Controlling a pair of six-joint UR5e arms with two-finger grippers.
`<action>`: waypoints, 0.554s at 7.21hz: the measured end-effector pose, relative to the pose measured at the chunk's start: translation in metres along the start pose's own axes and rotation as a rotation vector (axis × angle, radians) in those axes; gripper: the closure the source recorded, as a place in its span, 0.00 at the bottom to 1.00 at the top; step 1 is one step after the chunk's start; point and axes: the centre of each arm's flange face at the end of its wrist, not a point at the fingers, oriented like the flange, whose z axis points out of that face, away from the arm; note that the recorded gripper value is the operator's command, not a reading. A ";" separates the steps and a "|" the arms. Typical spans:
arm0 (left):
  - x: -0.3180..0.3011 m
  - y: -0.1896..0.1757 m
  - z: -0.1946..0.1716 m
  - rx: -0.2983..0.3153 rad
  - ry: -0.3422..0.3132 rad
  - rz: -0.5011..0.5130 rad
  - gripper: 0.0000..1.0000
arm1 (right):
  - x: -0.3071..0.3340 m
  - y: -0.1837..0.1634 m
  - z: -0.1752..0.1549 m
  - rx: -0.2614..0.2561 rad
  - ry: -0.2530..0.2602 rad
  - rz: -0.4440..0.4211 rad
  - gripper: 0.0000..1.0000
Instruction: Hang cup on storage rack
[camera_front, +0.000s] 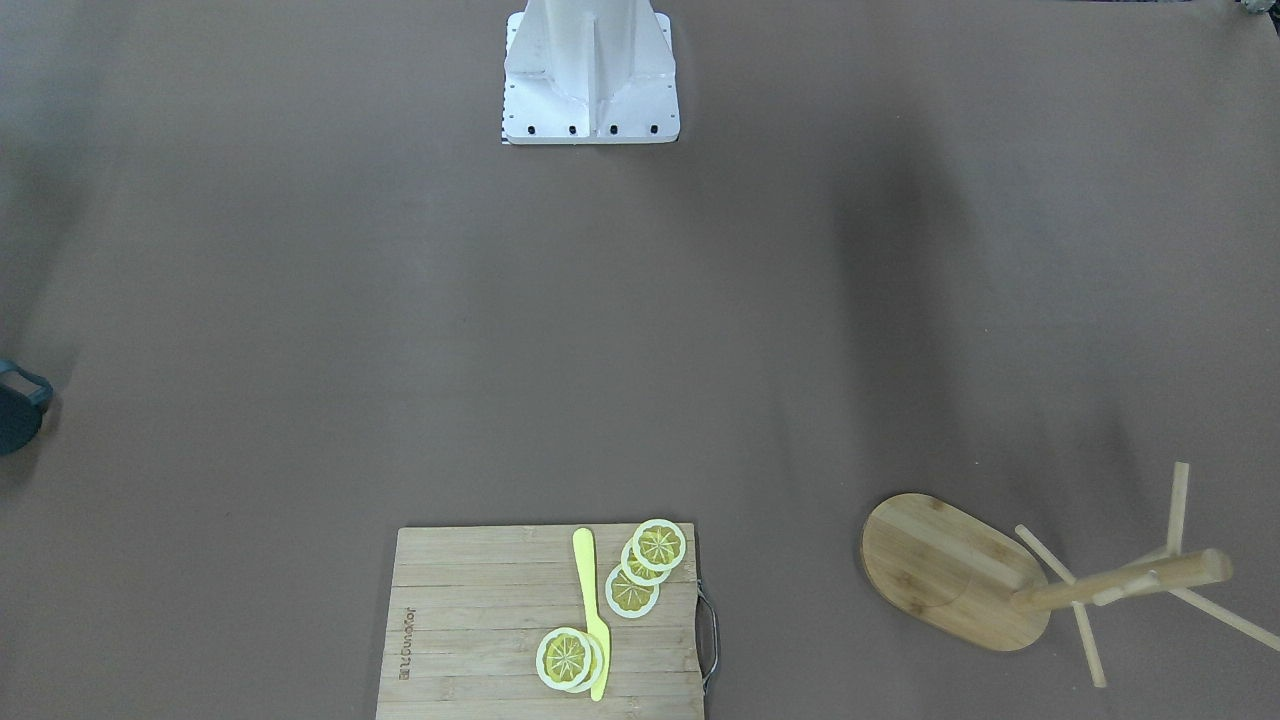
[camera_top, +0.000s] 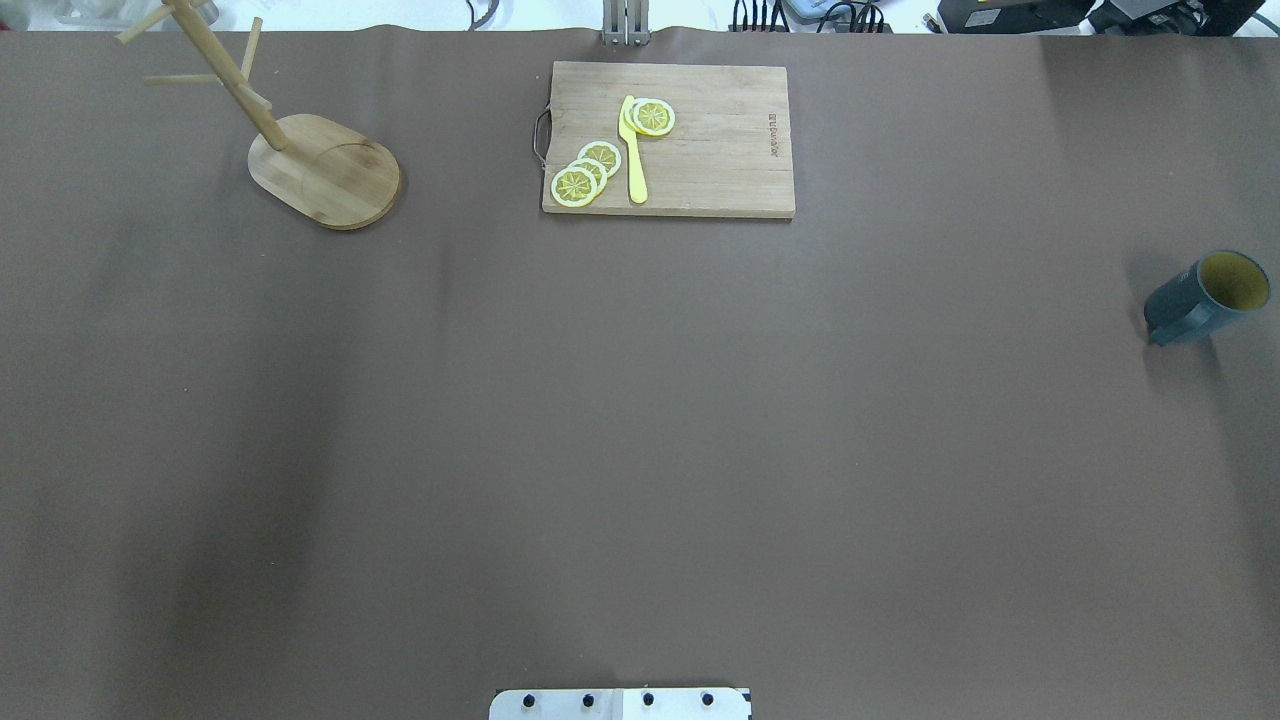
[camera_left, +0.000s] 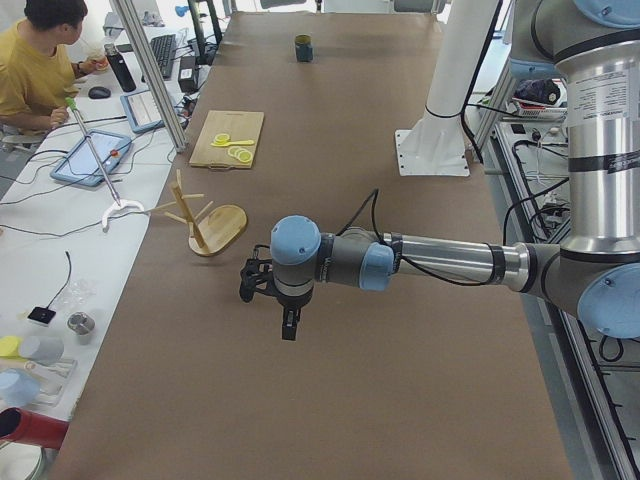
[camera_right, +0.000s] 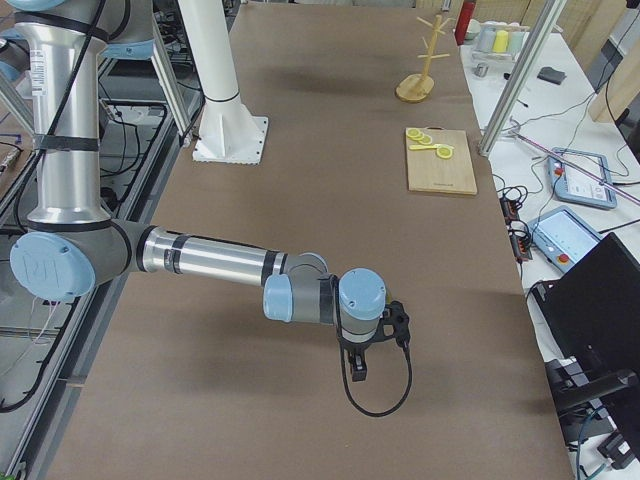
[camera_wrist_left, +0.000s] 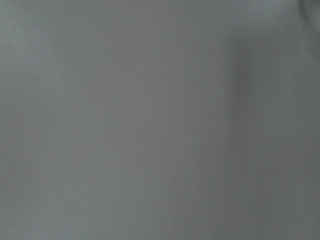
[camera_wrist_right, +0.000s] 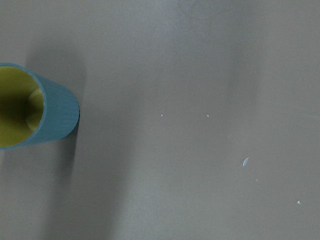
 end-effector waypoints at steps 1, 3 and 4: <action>0.001 0.000 -0.001 0.003 0.002 0.003 0.01 | 0.001 0.001 0.001 -0.002 -0.001 0.004 0.00; 0.002 0.000 -0.002 0.010 0.007 0.010 0.01 | -0.001 0.001 0.001 0.003 -0.016 -0.002 0.00; 0.003 0.000 -0.002 0.018 0.007 0.018 0.01 | -0.003 0.000 -0.001 0.012 -0.018 -0.013 0.00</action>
